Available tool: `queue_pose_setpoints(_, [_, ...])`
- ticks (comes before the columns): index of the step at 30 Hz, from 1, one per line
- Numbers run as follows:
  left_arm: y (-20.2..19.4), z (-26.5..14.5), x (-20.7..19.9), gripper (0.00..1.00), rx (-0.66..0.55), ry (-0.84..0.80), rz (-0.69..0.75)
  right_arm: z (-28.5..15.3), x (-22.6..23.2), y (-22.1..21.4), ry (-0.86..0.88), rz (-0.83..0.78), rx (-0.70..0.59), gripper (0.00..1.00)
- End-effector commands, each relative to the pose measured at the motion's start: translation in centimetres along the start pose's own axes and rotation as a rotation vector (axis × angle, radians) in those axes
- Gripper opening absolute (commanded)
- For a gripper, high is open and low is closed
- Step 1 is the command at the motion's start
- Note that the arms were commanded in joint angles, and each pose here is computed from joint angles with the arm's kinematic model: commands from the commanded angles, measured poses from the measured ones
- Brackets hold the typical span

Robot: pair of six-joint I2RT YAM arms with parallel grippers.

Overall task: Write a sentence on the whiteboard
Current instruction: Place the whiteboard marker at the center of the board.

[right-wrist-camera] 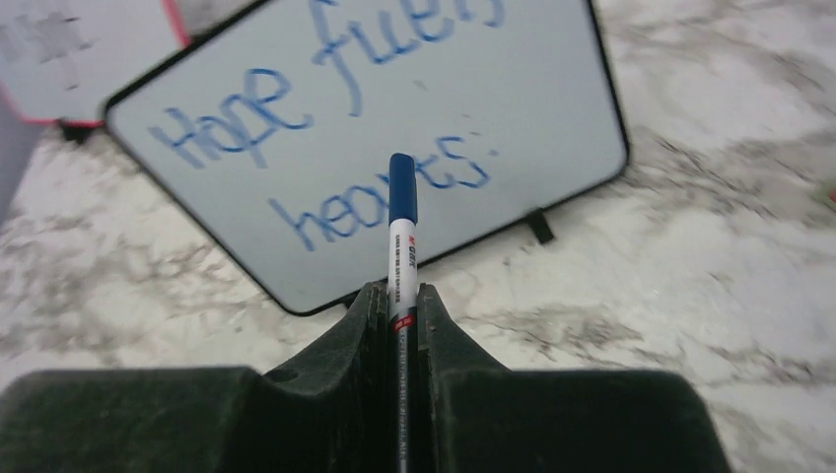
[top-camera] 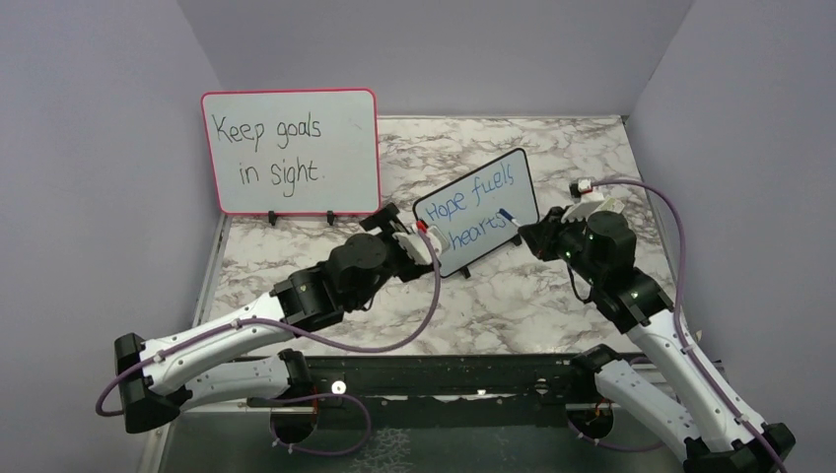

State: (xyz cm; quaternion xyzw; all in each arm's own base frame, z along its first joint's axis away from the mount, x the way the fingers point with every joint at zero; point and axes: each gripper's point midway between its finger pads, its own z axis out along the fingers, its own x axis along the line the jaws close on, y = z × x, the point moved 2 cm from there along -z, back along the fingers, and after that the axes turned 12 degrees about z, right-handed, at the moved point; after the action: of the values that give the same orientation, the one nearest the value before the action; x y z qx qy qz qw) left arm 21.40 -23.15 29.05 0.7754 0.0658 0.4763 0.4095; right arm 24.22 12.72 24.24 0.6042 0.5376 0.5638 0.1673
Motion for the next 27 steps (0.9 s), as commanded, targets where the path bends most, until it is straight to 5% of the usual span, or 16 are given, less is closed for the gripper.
queue_pose_setpoints(1, [-4.8, 0.3, 4.2, 0.92, 0.126, 0.221, -0.307, -0.7, -7.3, -1.2, -0.391, 0.08, -0.108, 0.01])
queue_pose_setpoints(4, [-7.7, 0.0, 5.5, 0.99, 0.182, 0.302, -0.41, -0.7, -10.0, -2.7, -0.521, 0.129, -0.14, 0.01])
queue_pose_setpoints(13, [-14.8, -1.8, 5.7, 0.99, 0.342, 0.403, -0.655, -0.9, -14.4, -4.9, -0.717, 0.247, -0.274, 0.01])
queue_pose_setpoints(21, [-14.7, -3.8, 6.9, 0.99, 0.292, 0.491, -0.69, 0.0, -16.6, -9.2, -0.827, 0.382, -0.226, 0.04])
queue_pose_setpoints(27, [-13.9, -4.5, 7.2, 0.99, 0.228, 0.5, -0.712, -0.4, -17.2, -10.6, -0.823, 0.431, -0.236, 0.17])
